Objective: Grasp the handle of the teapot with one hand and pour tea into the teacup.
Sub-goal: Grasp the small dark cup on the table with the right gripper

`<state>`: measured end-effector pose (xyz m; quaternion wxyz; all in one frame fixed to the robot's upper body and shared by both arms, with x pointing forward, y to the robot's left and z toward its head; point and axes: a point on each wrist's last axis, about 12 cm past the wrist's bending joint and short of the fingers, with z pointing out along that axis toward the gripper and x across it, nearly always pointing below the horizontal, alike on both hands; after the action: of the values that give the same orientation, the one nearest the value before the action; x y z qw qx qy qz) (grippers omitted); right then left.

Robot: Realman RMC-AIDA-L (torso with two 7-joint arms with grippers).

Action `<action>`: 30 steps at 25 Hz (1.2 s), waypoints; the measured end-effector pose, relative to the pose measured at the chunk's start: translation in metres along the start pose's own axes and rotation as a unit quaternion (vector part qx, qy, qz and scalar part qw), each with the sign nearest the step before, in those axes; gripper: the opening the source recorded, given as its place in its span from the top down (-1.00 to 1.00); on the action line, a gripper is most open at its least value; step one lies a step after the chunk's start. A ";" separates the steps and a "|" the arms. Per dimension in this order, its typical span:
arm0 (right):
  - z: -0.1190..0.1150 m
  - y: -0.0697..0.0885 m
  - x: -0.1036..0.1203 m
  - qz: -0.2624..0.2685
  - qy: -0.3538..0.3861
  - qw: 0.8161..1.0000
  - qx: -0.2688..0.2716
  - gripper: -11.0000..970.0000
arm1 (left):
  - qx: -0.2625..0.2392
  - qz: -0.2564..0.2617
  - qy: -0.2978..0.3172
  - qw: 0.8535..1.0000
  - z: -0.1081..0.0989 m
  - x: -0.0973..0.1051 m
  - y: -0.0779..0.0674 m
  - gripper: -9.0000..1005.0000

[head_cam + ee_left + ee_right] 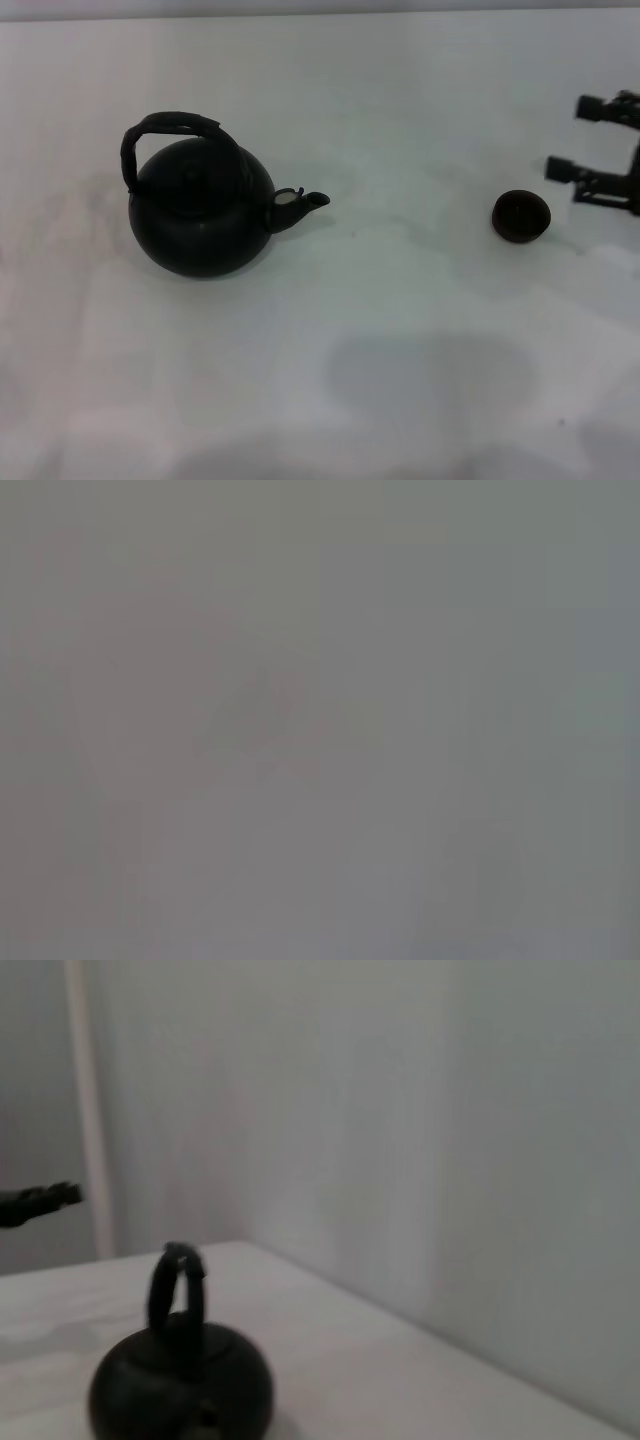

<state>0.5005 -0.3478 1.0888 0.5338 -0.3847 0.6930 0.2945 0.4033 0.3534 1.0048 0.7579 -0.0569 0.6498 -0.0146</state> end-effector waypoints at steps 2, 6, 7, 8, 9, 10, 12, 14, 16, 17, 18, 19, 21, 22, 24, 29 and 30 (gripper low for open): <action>0.009 0.002 0.000 -0.002 0.018 1.000 -0.014 -0.74 | 0.000 0.000 0.001 1.000 0.000 0.000 0.000 0.12; 0.025 0.006 0.005 -0.013 0.055 0.998 -0.027 -0.74 | 0.000 0.000 0.002 1.000 -0.002 0.000 0.000 0.12; 0.029 0.007 0.006 -0.019 0.068 0.997 -0.026 -0.74 | 0.000 0.000 0.003 1.000 -0.002 0.001 0.000 0.12; 0.029 0.007 0.006 -0.019 0.068 0.997 -0.026 -0.74 | 0.000 0.000 0.003 1.000 -0.002 0.001 0.000 0.12; 0.031 0.007 0.006 -0.020 0.074 0.997 -0.025 -0.74 | -0.001 0.000 0.003 1.000 -0.003 0.001 0.000 0.12; 0.032 0.007 0.007 -0.020 0.078 0.996 -0.025 -0.74 | -0.001 0.000 0.003 1.000 -0.003 0.000 0.001 0.12; 0.033 0.005 0.007 -0.020 0.087 0.996 -0.023 -0.74 | -0.001 0.001 0.002 1.000 -0.002 0.000 0.001 0.12; 0.033 0.004 0.007 -0.021 0.099 0.995 -0.020 -0.74 | -0.001 0.001 0.001 1.000 -0.002 0.000 0.002 0.12; 0.034 0.002 0.007 -0.023 0.118 0.993 -0.017 -0.74 | 0.000 0.000 0.000 1.000 -0.002 0.000 0.002 0.12; 0.036 0.001 0.008 -0.023 0.127 0.992 -0.016 -0.74 | 0.000 0.000 0.000 1.000 -0.002 -0.001 0.002 0.12; 0.038 0.000 0.008 -0.024 0.136 0.990 -0.014 -0.74 | 0.000 0.000 0.000 1.000 -0.001 -0.001 0.002 0.12; 0.040 0.000 0.009 -0.025 0.144 0.989 -0.014 -0.74 | 0.001 0.000 0.000 1.000 -0.001 -0.001 0.002 0.12; 0.044 -0.001 0.009 -0.030 0.160 0.987 -0.014 -0.74 | 0.001 0.000 -0.001 1.000 -0.001 -0.001 0.001 0.12; 0.045 -0.001 0.008 -0.031 0.164 0.986 -0.013 -0.74 | 0.001 0.000 -0.001 1.000 -0.001 -0.001 0.001 0.12; 0.047 -0.002 0.007 -0.035 0.170 0.985 -0.011 -0.74 | 0.002 0.000 -0.001 1.000 0.000 -0.001 0.001 0.12; 0.051 -0.004 0.005 -0.036 0.178 0.983 -0.015 -0.74 | 0.003 0.000 0.000 1.000 -0.001 0.000 0.000 0.12; 0.052 -0.005 0.004 -0.036 0.184 0.982 -0.016 -0.74 | 0.003 -0.001 0.000 1.000 -0.001 0.000 0.000 0.12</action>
<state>0.5308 -0.3087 1.0712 0.4012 -0.4656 0.7602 0.2108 0.4027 0.3534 1.0049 0.7581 -0.0552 0.6496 -0.0169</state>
